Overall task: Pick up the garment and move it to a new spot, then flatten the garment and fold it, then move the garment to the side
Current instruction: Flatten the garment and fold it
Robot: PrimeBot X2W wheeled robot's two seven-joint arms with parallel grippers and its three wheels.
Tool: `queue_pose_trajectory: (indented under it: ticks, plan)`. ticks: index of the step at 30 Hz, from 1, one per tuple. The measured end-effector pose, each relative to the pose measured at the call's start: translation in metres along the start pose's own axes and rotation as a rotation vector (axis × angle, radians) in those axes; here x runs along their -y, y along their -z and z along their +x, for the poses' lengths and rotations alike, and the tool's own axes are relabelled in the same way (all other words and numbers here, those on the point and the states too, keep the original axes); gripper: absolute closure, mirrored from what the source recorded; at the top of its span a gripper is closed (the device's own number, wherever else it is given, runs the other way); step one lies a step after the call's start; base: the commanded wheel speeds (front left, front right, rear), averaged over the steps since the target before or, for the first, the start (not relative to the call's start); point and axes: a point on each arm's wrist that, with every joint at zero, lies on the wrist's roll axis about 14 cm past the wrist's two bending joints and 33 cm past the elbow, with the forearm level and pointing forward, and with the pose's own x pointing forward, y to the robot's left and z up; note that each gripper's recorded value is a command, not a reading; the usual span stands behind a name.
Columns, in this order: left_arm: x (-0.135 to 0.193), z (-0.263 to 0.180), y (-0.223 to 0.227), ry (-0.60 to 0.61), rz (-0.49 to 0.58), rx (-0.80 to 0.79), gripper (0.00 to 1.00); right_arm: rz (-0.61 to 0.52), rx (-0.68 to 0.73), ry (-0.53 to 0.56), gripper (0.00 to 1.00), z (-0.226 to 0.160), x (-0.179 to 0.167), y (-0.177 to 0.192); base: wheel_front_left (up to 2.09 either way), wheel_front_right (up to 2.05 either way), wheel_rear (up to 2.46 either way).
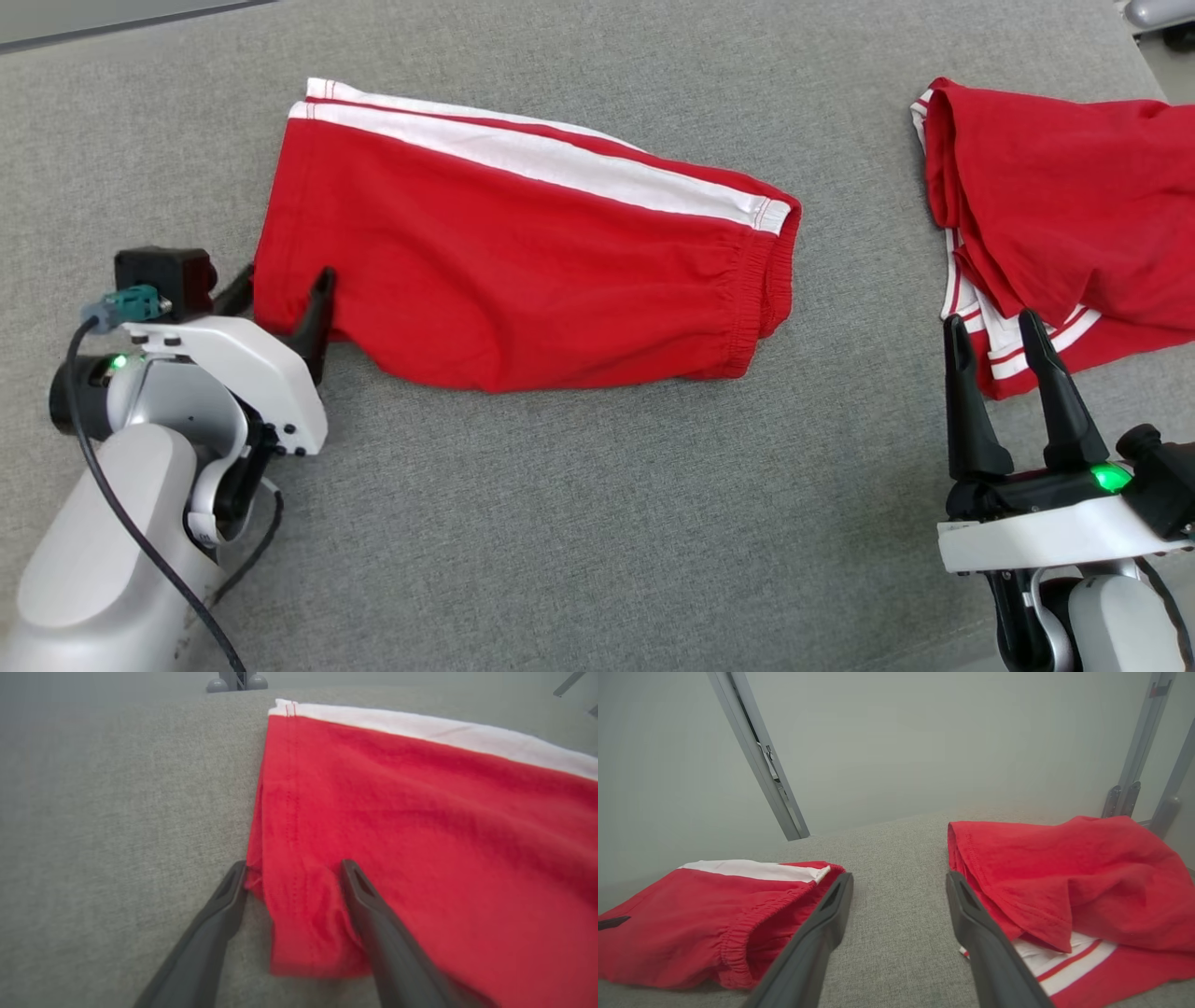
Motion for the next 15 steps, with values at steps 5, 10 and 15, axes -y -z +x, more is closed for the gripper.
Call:
queue_pose_trajectory:
  ticks: [5, 10, 15]
  plan:
    - [0.018, -0.001, 0.002, 0.066, -0.05, -0.003, 1.0, 0.017, 0.01, 0.005, 0.0, 0.0, 0.001, -0.003, 0.0, 0.0, 0.0]
    - [0.013, -0.003, -0.01, 0.051, -0.079, 0.078, 1.0, 0.018, 0.013, 0.008, 0.0, 0.0, 0.002, -0.004, 0.0, 0.0, 0.0]
    - [0.002, -0.021, -0.01, 0.007, -0.133, 0.152, 1.0, 0.021, 0.013, 0.0, 0.0, 0.002, -0.001, -0.002, 0.0, 0.0, 0.0]
